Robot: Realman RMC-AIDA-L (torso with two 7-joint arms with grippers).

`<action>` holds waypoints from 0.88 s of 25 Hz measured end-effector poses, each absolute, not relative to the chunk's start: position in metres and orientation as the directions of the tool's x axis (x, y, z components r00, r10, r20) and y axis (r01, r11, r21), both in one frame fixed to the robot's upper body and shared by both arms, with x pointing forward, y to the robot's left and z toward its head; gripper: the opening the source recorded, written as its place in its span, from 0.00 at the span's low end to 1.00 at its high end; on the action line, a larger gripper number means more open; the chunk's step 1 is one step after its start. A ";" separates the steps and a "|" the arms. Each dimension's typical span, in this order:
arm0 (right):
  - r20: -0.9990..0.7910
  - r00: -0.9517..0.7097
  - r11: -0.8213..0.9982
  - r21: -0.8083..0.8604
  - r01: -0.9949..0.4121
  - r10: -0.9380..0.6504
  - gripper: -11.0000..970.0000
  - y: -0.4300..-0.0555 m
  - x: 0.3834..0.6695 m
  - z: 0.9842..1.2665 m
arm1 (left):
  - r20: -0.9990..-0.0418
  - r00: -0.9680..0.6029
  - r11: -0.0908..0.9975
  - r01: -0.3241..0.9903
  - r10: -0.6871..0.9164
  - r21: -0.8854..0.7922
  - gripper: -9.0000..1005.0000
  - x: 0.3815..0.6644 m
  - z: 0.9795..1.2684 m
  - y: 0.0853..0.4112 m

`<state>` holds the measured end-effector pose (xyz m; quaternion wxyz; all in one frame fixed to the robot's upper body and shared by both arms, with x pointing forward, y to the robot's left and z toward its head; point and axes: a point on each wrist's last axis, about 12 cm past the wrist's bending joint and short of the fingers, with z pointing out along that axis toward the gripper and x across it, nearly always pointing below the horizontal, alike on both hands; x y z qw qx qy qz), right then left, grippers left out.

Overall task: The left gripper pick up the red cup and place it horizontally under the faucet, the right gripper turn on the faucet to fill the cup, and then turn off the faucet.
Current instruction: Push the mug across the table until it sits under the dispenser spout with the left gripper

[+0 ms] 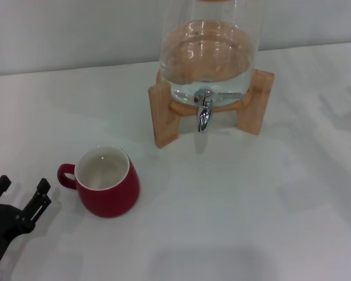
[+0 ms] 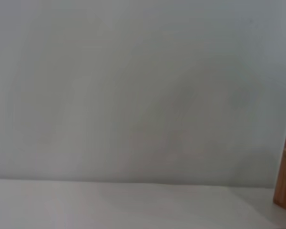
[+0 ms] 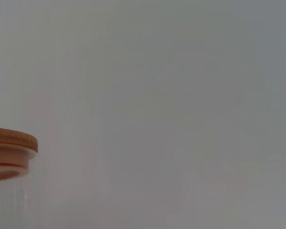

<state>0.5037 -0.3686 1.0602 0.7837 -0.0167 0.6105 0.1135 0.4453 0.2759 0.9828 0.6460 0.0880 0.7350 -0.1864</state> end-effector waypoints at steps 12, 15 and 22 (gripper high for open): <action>-0.958 0.237 0.972 0.111 -0.205 0.160 0.80 -0.368 0.503 1.061 | -0.983 -0.151 0.905 0.396 -0.100 -0.153 0.87 0.449 0.984 0.274; -0.958 0.238 0.972 0.111 -0.205 0.160 0.80 -0.368 0.503 1.061 | -0.983 -0.158 0.901 0.407 -0.092 -0.150 0.87 0.451 0.984 0.272; -0.957 0.239 0.972 0.113 -0.207 0.162 0.80 -0.367 0.503 1.061 | -0.982 -0.167 0.901 0.408 -0.085 -0.147 0.87 0.452 0.983 0.272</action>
